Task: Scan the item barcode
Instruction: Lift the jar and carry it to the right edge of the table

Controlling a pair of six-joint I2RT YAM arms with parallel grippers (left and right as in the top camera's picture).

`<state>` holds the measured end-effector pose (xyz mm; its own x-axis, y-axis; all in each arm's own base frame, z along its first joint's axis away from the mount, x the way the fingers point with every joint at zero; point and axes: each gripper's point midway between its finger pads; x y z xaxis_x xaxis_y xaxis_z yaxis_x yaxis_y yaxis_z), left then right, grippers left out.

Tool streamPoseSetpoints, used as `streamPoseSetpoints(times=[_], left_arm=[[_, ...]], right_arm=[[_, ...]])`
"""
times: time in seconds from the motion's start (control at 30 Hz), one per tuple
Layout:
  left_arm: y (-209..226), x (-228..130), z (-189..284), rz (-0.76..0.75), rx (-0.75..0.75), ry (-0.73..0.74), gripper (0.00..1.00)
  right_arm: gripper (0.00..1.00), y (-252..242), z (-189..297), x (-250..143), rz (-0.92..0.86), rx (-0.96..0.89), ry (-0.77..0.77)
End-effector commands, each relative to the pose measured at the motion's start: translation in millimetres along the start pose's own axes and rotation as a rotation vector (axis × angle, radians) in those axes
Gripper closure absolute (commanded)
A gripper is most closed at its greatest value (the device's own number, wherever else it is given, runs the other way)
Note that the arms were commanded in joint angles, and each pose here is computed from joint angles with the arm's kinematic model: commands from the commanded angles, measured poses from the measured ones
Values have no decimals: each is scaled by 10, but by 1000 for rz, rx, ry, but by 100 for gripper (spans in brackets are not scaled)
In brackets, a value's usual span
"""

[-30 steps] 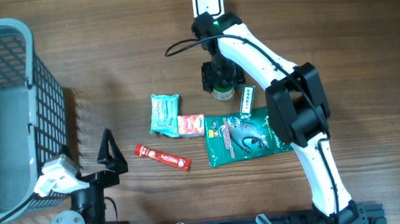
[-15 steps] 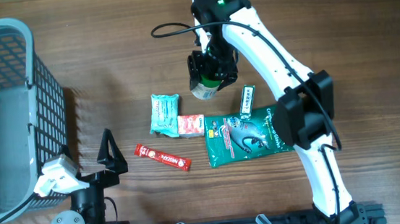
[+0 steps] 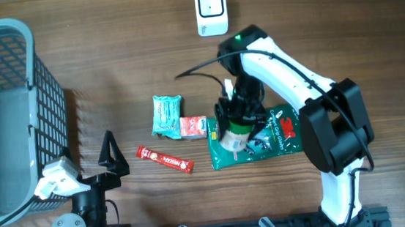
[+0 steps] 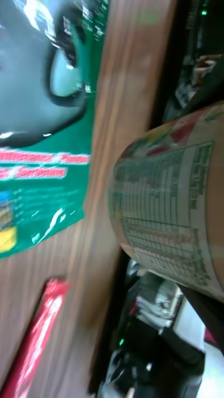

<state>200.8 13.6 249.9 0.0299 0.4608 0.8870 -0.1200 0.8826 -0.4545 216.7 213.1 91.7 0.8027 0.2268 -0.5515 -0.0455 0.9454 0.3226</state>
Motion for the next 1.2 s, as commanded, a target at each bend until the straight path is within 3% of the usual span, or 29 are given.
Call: streamPoseSetpoints(times=[0.0,0.4,0.6,0.73,0.8,0.93,1.0,1.17], left_arm=[[-6,6,7,-15,-5,-6,0],[-6,6,7,-15,-5,-6,0],[-6,6,7,-15,-5,-6,0],[-6,6,7,-15,-5,-6,0],[-6,6,7,-15,-5,-6,0],[-6,6,7,-15,-5,-6,0],[-5,4,6,-15,-5,-6,0],[-6,6,7,-15,-5,-6,0]], right_arm=[[43,57,-37,-107,30,51,30],[49,128,51,-175,110,75,-3],[47,386,495,-678,245,96,-215],[46,284,701,-862,181,-4,-379],[46,173,855,-684,93,-71,-518],[46,245,1290,-100,80,-108,-832],[46,289,1762,297,74,-162,-1098],[46,236,2518,780,-56,-273,-1491]])
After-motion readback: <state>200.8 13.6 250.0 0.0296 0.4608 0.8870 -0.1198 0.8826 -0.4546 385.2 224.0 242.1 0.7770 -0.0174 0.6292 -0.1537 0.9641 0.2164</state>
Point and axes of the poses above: each gripper's point midway between its finger pads, its own z axis back along the fingers, its own y axis along the line the jaws close on, x = y × z, and after that the axes turned 6 degrees about z, right-handed
